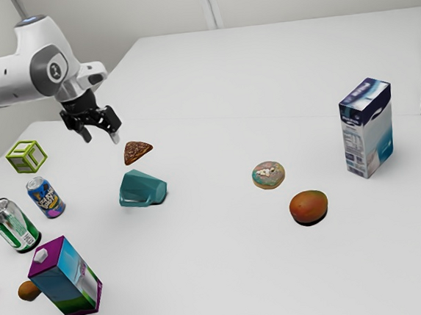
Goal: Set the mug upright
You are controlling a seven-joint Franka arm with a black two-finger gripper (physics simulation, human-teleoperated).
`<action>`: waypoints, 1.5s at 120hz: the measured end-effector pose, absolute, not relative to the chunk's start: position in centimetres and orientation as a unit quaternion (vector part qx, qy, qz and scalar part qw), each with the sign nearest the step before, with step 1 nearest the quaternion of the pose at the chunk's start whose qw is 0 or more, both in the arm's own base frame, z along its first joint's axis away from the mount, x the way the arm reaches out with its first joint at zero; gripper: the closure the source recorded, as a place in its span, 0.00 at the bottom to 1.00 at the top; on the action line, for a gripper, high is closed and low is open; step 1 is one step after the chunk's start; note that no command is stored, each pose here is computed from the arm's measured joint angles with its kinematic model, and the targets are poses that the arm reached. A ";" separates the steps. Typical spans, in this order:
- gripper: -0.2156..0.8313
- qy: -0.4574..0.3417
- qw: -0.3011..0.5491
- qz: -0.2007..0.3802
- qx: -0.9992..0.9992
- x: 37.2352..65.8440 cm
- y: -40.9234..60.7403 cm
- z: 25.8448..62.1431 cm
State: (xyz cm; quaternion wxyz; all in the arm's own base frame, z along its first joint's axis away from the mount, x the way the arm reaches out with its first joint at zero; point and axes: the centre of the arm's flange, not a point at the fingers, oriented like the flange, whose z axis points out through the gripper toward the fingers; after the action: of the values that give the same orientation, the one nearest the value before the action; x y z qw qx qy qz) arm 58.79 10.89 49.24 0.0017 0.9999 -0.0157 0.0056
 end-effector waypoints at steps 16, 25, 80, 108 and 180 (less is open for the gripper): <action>0.21 -0.010 0.008 0.004 1.000 58.7 11.6 48.8; 0.21 0.014 0.029 -0.005 0.999 58.9 14.1 46.8; 0.21 0.068 0.229 -0.028 0.971 60.8 18.5 36.5; 0.21 0.073 0.291 -0.035 0.953 62.1 18.9 33.4; 0.54 0.089 0.361 -0.054 0.927 62.1 18.3 29.6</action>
State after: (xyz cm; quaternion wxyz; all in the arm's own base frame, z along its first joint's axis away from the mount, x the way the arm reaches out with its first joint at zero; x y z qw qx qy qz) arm 62.06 18.26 29.61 0.3606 0.9269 0.0891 -0.0538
